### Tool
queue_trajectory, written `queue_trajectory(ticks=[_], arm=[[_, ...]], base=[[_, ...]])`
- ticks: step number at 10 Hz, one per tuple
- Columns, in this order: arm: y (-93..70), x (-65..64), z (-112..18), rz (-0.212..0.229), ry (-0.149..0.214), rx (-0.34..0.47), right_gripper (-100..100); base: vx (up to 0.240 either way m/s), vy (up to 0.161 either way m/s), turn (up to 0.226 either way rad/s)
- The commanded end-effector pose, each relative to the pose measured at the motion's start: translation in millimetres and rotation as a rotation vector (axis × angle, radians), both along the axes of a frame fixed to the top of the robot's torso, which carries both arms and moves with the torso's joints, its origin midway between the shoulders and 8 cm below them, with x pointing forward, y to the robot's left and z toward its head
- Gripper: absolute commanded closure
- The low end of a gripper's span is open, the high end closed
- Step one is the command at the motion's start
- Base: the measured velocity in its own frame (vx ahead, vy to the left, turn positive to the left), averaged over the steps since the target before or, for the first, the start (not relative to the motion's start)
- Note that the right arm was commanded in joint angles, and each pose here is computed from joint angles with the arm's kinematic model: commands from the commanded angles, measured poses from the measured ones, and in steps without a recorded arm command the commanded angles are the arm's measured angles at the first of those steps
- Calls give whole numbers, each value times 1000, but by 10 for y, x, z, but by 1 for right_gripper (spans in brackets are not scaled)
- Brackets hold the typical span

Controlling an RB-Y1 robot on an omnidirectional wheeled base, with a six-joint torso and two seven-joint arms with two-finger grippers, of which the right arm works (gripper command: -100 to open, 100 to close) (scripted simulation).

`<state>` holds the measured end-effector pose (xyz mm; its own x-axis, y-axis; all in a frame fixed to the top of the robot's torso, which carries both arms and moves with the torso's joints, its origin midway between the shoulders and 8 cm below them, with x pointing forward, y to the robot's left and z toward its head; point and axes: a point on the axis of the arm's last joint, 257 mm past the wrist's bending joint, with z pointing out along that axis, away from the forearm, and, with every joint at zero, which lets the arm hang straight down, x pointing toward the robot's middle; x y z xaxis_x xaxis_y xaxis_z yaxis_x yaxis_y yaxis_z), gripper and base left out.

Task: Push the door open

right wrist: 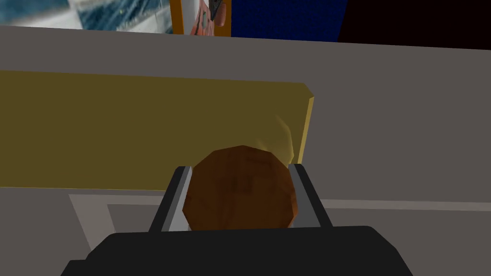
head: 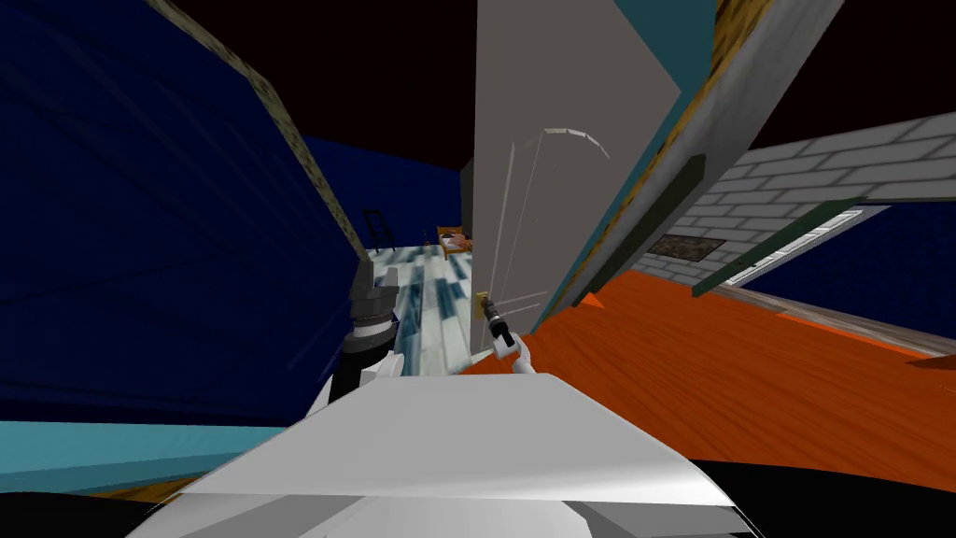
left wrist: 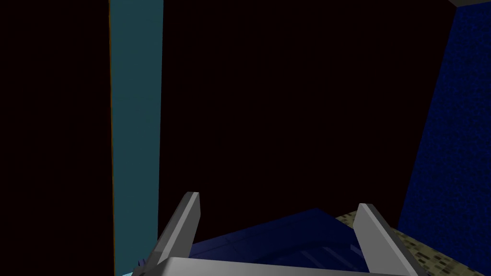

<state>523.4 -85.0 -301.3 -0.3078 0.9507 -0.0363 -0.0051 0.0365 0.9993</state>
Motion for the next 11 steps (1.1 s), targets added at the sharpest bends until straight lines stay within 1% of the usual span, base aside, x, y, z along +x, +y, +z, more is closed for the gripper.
queue_trajectory(ticks=[1, 2, 4, 5, 8, 11], arm=[[-205, 74, 40, -33, -12, -9, 100], [-246, 85, 39, -40, -12, -11, 100], [-407, 131, 41, -70, -13, -17, 100], [-325, 87, 13, -55, -7, -11, -100], [-292, 69, 18, -50, -4, -3, -100], [-203, 34, 36, -41, 1, 20, -100]], base=[[163, 129, -75], [162, 140, -85], [159, 141, -115], [-67, 56, -48], [-187, -19, -5], [-223, -35, -20]])
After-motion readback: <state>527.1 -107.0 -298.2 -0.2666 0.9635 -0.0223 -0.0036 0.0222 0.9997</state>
